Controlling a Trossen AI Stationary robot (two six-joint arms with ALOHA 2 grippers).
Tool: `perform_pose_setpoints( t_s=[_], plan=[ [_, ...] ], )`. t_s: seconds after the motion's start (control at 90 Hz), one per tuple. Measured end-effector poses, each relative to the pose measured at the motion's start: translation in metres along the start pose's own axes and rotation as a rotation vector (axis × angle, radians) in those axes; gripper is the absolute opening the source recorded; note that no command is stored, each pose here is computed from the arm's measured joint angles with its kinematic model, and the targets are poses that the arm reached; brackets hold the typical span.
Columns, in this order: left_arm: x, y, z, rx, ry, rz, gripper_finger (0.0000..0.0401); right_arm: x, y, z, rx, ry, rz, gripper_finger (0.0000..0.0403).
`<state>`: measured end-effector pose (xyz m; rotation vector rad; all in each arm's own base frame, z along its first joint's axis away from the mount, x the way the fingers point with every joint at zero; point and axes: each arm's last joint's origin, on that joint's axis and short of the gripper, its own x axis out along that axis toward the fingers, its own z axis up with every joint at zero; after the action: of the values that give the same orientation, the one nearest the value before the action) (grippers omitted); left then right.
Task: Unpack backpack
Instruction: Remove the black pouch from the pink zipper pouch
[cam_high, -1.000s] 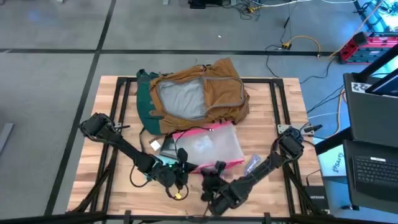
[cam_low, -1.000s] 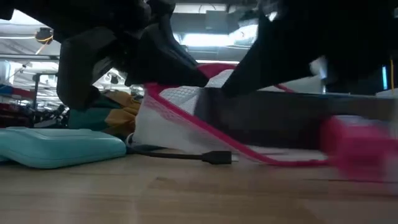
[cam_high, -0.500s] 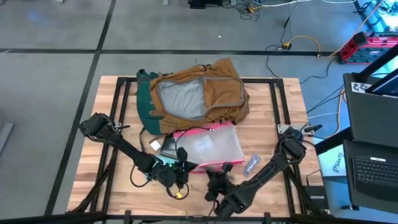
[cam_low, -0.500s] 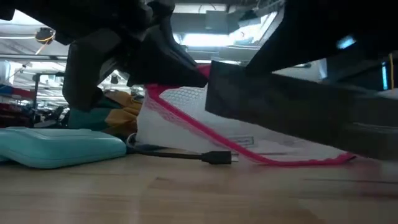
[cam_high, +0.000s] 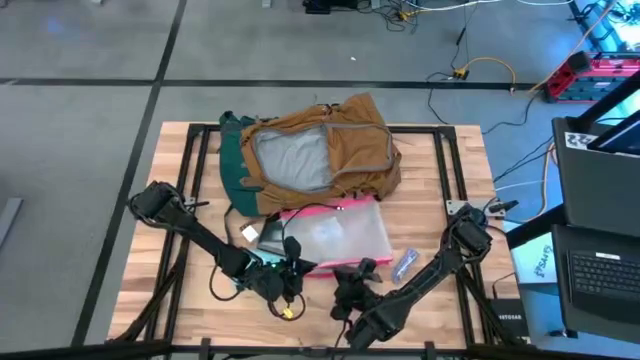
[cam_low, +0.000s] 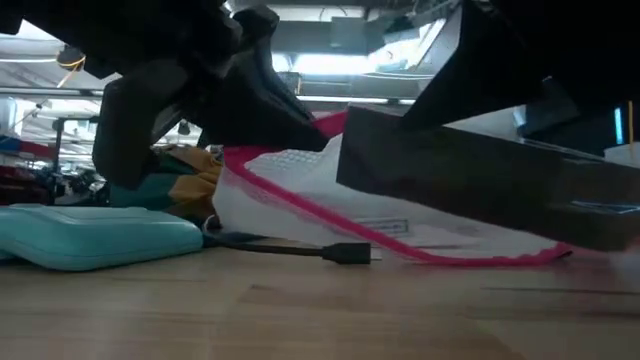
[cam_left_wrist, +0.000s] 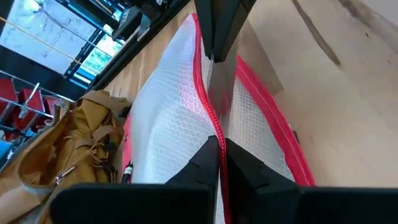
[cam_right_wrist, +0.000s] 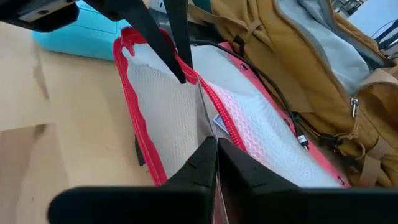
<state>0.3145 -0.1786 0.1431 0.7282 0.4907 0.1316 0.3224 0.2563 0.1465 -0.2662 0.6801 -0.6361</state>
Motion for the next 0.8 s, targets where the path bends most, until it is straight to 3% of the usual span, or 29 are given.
perform_pose_setpoints(
  t_s=[0.567, 0.8],
  plan=[
    [0.0, 0.0, 0.0, -0.008, -0.001, 0.002, 0.0, -0.001, 0.0, -0.001, -0.01, 0.008, 0.001, 0.0],
    [0.0, 0.0, 0.0, -0.005, 0.001, 0.001, 0.0, -0.019, 0.005, -0.004, -0.019, -0.013, 0.037, 0.0]
  ],
)
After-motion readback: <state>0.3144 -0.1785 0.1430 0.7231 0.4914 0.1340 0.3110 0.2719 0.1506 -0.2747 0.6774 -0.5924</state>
